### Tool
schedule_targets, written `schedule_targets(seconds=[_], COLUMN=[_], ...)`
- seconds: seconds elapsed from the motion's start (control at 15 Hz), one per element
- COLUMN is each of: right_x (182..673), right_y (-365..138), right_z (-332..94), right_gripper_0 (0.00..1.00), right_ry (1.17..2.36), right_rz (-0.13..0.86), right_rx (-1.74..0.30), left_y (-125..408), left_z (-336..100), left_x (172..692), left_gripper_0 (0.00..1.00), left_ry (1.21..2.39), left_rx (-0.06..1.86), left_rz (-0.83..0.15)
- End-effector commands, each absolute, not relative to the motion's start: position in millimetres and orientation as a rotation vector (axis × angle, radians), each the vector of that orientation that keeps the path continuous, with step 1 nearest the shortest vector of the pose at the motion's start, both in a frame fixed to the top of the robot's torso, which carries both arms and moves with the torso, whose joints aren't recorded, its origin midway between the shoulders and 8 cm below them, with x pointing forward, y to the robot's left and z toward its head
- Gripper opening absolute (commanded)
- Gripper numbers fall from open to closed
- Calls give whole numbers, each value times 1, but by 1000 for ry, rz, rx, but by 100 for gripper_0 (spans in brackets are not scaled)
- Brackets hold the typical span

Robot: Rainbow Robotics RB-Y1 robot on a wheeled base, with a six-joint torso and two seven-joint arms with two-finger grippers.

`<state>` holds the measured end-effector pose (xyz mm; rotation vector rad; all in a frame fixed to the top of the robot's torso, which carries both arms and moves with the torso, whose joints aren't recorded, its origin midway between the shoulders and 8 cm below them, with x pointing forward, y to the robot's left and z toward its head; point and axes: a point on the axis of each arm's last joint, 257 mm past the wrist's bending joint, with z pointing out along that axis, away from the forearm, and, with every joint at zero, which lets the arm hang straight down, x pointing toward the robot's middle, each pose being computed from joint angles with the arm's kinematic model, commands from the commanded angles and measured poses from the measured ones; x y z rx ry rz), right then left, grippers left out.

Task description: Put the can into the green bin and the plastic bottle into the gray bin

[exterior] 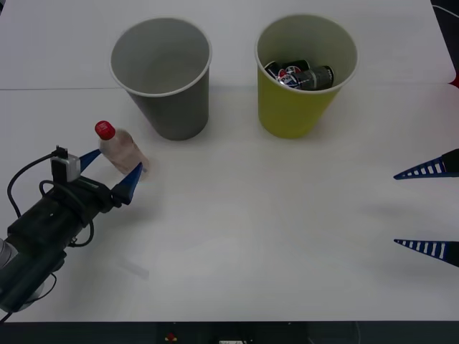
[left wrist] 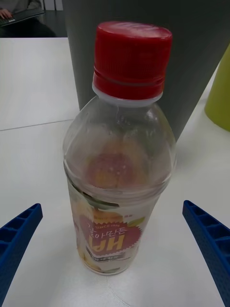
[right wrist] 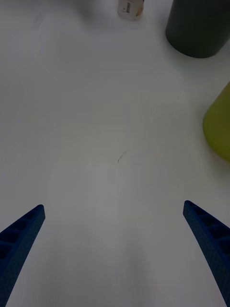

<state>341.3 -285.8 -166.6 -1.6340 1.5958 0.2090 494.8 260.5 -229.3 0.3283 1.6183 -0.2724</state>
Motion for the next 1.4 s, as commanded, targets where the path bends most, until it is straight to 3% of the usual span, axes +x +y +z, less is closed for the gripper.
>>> schedule_targets(seconds=[0.07,0.53,0.6,0.67,0.73,1.2,1.4], right_x=[341,341,341,341,341,341,341], right_y=[-286,-286,-286,-286,-286,-286,-286], right_z=[-167,-167,-167,-167,-167,-167,-167], right_gripper_0=[100,100,100,100,100,100,100], right_ry=[1596,1596,1596,1596,1596,1596,1596], right_rz=[209,209,209,209,209,209,209], right_rx=[-1634,-1634,-1634,-1634,-1634,-1634,-1634], left_y=[255,245,243,242,242,236,229], left_z=[-233,-230,-231,-231,-231,-231,-224], left_x=[507,528,528,528,529,527,519], left_gripper_0=[100,100,88,12,0,0,0], left_ry=[1623,1613,1614,1614,1612,1607,1582], left_rx=[325,335,339,342,347,381,422], left_rz=[-281,-275,-276,-276,-269,-278,-334])
